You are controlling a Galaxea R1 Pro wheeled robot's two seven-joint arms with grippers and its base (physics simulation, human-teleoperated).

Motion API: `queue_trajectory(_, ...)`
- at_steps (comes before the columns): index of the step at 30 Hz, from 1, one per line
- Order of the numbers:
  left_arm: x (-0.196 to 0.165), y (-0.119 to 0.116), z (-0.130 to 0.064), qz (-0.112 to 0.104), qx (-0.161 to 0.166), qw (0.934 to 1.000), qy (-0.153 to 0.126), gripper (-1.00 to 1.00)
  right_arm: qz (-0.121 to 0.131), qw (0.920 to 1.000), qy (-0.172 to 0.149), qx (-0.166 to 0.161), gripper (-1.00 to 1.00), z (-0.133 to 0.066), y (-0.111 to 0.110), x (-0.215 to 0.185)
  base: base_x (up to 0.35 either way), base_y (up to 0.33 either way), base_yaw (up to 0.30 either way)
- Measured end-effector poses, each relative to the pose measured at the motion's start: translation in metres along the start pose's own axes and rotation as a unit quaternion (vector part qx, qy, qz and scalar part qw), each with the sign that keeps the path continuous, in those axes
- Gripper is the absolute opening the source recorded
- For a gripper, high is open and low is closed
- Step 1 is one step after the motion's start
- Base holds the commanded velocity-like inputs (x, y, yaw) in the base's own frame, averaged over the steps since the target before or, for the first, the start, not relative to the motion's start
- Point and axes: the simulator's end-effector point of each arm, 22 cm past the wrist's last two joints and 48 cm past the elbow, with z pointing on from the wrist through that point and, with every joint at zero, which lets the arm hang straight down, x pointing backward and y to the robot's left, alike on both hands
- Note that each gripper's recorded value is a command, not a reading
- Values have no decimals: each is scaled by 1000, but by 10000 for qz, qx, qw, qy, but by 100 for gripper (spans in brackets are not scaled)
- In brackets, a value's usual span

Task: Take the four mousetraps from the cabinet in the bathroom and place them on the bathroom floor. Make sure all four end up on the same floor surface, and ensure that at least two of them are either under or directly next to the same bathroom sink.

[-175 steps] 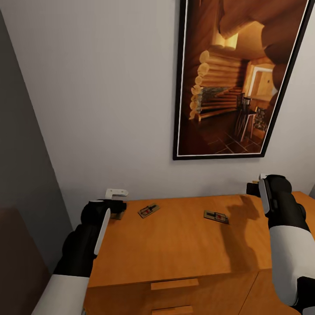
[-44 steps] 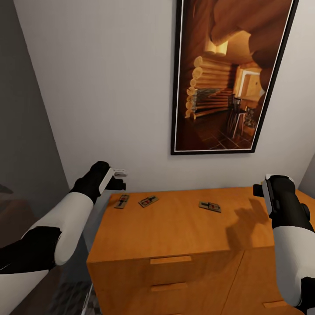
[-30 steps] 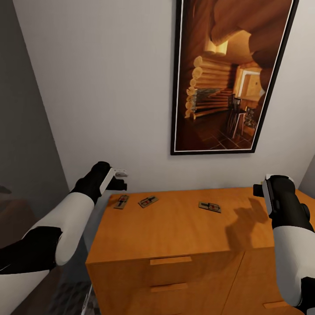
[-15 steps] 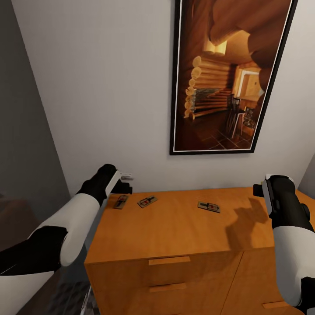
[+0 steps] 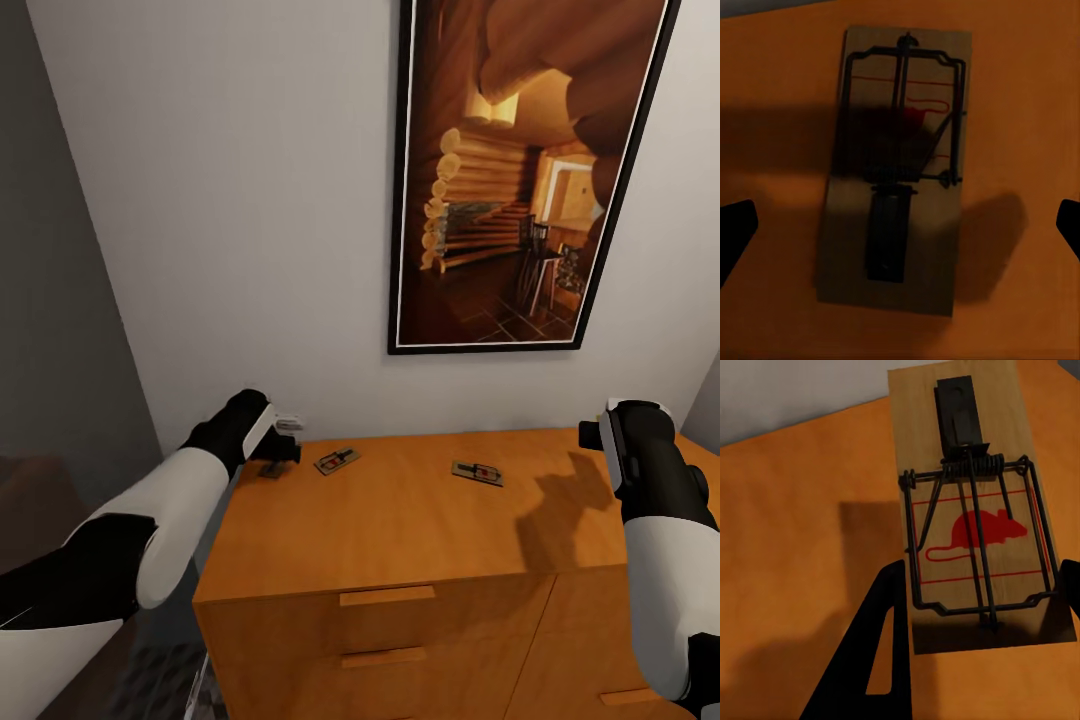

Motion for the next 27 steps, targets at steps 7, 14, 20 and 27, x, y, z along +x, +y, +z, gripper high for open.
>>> queue_trajectory(7, 1, 1, 1, -1, -8, 10000, 15, 100, -1, 10000, 6, 4, -100, 0, 0, 0, 0, 0, 0)
queue_trajectory(14, 1, 2, 0, -1, -25, 10000, 9, 100, -14, 10000, 55, 2, -100, 2, 1, 4, 0, 0, 0)
queue_trajectory(20, 3, 2, 2, -1, -26, 10000, 46, 100, -30, 9999, 111, -2, -100, 5, 2, 8, 0, 0, 0)
queue_trajectory(27, 6, 2, 3, -4, -22, 10000, 80, 100, -36, 9999, 131, -4, -100, 6, 2, 9, 0, 0, 0)
